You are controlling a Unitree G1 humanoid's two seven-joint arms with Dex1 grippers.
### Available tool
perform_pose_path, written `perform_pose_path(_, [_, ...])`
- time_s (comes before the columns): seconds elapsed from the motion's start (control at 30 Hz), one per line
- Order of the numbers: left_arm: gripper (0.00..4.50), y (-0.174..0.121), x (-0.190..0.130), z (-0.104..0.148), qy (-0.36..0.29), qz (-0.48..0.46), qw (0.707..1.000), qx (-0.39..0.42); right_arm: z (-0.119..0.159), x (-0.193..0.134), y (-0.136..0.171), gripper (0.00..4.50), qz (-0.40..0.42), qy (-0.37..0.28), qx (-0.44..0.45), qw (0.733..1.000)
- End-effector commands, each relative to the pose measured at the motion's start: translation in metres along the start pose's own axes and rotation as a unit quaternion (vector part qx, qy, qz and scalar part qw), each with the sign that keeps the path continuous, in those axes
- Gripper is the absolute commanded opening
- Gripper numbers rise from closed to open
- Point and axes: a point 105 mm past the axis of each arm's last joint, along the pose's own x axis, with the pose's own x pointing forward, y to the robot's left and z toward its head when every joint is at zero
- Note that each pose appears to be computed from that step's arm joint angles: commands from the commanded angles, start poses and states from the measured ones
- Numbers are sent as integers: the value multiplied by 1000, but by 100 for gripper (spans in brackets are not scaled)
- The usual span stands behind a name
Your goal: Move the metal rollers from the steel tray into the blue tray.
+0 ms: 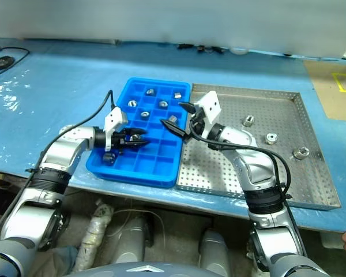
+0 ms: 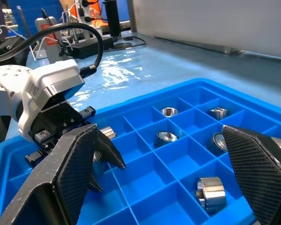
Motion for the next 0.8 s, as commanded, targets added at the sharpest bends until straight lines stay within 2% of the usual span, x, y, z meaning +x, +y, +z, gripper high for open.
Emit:
perform_pose_path(0.03, [170, 0, -3, 6, 0, -14, 1000, 20, 13, -4, 1, 450, -9, -22, -19, 1000])
perform_pose_path(0.07, [170, 0, -3, 6, -1, -15, 1000, 19, 12, -5, 0, 450, -12, -21, -19, 1000])
perform_pose_path(0.13, [243, 1, -3, 7, -5, -15, 1000, 14, 12, -6, -1, 450, -16, -21, -18, 999])
perform_pose_path(0.17, [262, 3, -3, 7, -6, -13, 1000, 12, 11, -7, -1, 450, -18, -20, -18, 999])
perform_pose_path(0.33, [417, 17, -7, 9, -8, 16, 1000, 16, 10, -8, -1, 450, -22, -20, -17, 999])
perform_pose_path(0.47, [417, 23, -10, 23, -25, 21, 999, 25, 10, -9, -1, 450, -25, -20, -18, 999])
perform_pose_path(0.63, [417, 17, 0, 68, -88, -4, 995, 45, 12, -14, -8, 450, -38, -20, -24, 999])
perform_pose_path(0.73, [417, 14, 11, 101, -141, -19, 989, 40, 17, -25, -30, 450, -82, -22, -37, 996])
perform_pose_path(0.8, [417, 12, 18, 115, -161, -28, 986, 33, 18, -34, -44, 450, -113, -20, -42, 992])
